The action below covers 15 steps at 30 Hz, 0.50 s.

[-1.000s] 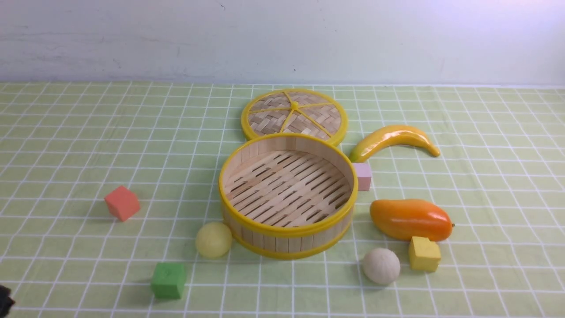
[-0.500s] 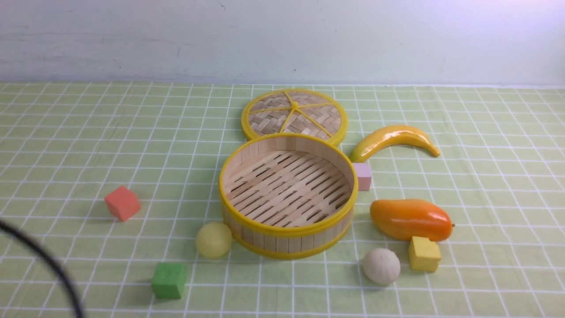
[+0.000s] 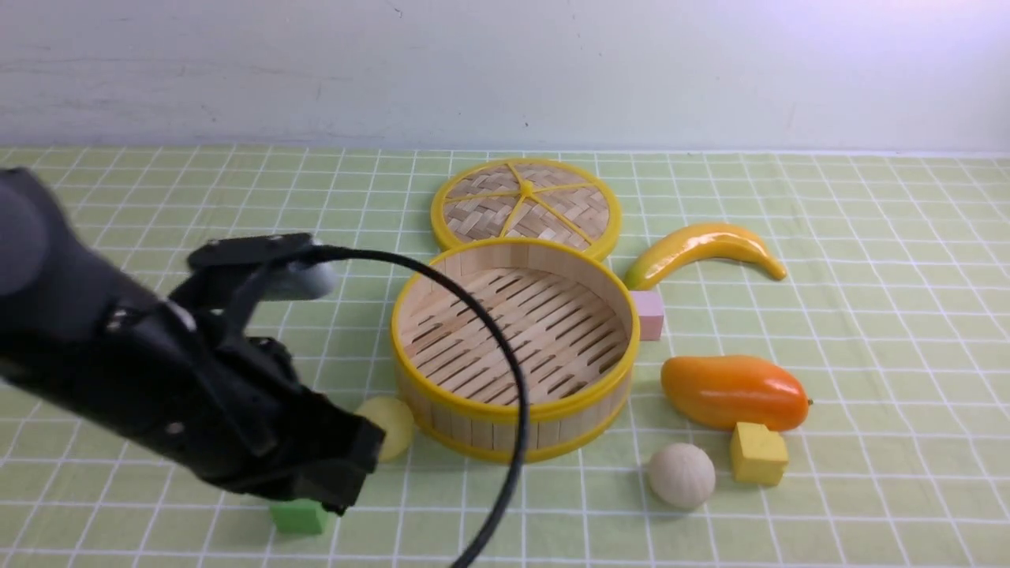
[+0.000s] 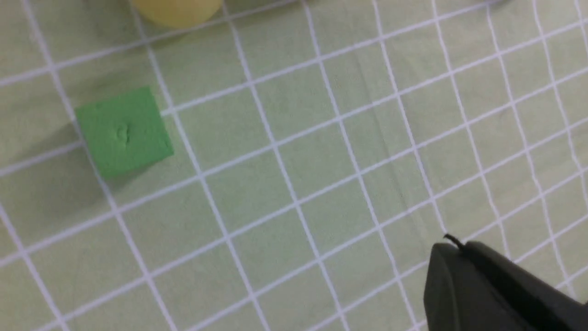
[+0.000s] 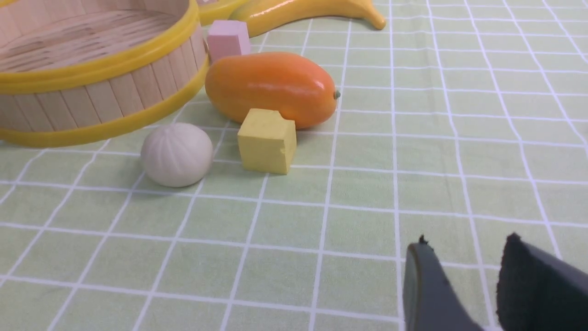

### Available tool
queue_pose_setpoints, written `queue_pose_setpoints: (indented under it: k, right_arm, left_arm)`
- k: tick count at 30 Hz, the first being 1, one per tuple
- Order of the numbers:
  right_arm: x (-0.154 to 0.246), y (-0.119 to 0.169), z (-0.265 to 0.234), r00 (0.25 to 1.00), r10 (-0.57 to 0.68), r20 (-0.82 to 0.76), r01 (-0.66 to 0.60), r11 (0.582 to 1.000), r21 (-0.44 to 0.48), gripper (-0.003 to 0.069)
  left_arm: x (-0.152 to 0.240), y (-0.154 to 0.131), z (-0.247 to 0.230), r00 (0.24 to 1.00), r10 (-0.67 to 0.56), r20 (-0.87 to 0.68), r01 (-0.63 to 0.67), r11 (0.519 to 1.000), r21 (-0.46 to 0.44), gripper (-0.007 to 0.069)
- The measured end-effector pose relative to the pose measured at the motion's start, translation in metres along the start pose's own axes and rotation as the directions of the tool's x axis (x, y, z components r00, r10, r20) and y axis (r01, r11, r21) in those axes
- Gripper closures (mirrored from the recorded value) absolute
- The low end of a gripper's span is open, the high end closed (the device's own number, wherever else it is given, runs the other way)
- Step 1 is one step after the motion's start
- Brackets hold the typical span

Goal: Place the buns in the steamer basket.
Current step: Use the left arm to grab a steamed stuffed bun

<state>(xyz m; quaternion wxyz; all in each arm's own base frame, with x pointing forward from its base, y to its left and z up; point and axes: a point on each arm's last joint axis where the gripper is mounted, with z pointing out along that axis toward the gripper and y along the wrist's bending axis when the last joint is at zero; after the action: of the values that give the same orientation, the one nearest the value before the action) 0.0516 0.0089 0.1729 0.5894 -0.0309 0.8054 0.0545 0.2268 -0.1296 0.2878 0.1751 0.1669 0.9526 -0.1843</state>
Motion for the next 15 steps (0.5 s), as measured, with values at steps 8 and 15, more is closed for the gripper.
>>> queue_pose_setpoints:
  k: [8,15]
  right_arm:
    - [0.000,0.000,0.000,1.000,0.000,0.000,0.000,1.000,0.000,0.0420]
    - [0.000,0.000,0.000,1.000,0.000,0.000,0.000,1.000,0.000,0.0420]
  left_arm:
    - [-0.053,0.023,0.057,0.994,0.043,-0.101,-0.059,0.986,-0.154,0.0638]
    - [-0.076,0.054,0.083,0.991,0.043,-0.125,-0.066,0.981,-0.184,0.0591]
